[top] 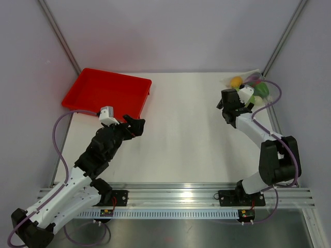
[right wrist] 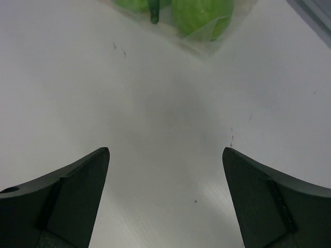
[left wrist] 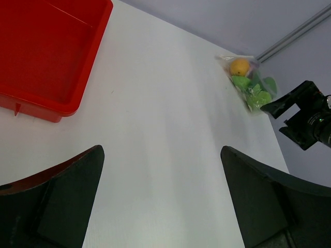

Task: Open the zip-top bag and remove the fake food
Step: Pick up the zipper food storage bag at the corner of the board.

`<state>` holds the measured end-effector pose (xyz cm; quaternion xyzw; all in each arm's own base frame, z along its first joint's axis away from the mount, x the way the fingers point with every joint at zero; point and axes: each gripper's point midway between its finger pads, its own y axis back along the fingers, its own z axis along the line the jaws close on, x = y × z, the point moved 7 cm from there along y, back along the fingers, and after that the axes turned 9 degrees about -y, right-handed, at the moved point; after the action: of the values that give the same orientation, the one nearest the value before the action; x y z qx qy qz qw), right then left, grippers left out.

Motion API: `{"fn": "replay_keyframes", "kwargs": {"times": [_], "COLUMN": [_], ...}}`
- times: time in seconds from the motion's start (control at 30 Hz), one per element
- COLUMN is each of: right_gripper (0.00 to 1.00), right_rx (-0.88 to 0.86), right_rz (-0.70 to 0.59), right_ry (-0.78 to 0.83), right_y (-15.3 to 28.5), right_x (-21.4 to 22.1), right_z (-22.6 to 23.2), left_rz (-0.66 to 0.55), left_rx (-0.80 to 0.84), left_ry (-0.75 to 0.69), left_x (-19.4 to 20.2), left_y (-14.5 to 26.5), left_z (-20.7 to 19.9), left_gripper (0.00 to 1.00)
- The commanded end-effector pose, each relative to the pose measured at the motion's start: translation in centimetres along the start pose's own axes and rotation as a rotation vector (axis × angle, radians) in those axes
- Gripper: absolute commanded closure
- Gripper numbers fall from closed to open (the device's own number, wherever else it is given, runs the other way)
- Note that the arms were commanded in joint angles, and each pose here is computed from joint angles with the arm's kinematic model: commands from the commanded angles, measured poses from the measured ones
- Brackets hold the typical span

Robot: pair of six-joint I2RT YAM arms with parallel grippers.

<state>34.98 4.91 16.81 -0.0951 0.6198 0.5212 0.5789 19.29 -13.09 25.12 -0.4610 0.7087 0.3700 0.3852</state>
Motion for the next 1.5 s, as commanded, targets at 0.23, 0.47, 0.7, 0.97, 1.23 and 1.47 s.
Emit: {"fn": "replay_keyframes", "kwargs": {"times": [0.23,0.47,0.7,0.97,1.23,1.47], "right_gripper": [0.10,0.12,0.13,0.15,0.14,0.32], "right_rx": [-0.125,-0.139,-0.023,0.076,0.112,0.114], "right_rz": [-0.047,-0.094,0.016,0.093,0.103,0.098], "right_ry": [-0.013,0.008,0.030,0.044,0.049,0.066], "right_y": [-5.4,-7.6,-10.4,-13.1,-14.3,-16.4], "right_x": [-2.4,-3.3,-3.5,-4.1,-4.2,-4.2], "right_z": [2.1,0.8,-0.2,-1.8,-2.2,-1.7], "left_rz": [-0.031,-0.025,-0.021,-0.010,-0.006,-0.003], "left_rx": [0.058,0.069,0.072,0.082,0.092,0.101], "left_ry": [0.025,0.028,0.029,0.032,0.035,0.039], "left_x": [-1.1,-1.0,-0.9,-0.8,-0.7,-0.7], "left_y": [-0.3,-0.4,-0.4,-0.6,-0.7,-0.7], "left_z": [-1.1,-1.3,-1.3,-1.5,-1.6,-1.7], "left_gripper": [0.01,0.01,0.01,0.01,0.01,0.01]}}
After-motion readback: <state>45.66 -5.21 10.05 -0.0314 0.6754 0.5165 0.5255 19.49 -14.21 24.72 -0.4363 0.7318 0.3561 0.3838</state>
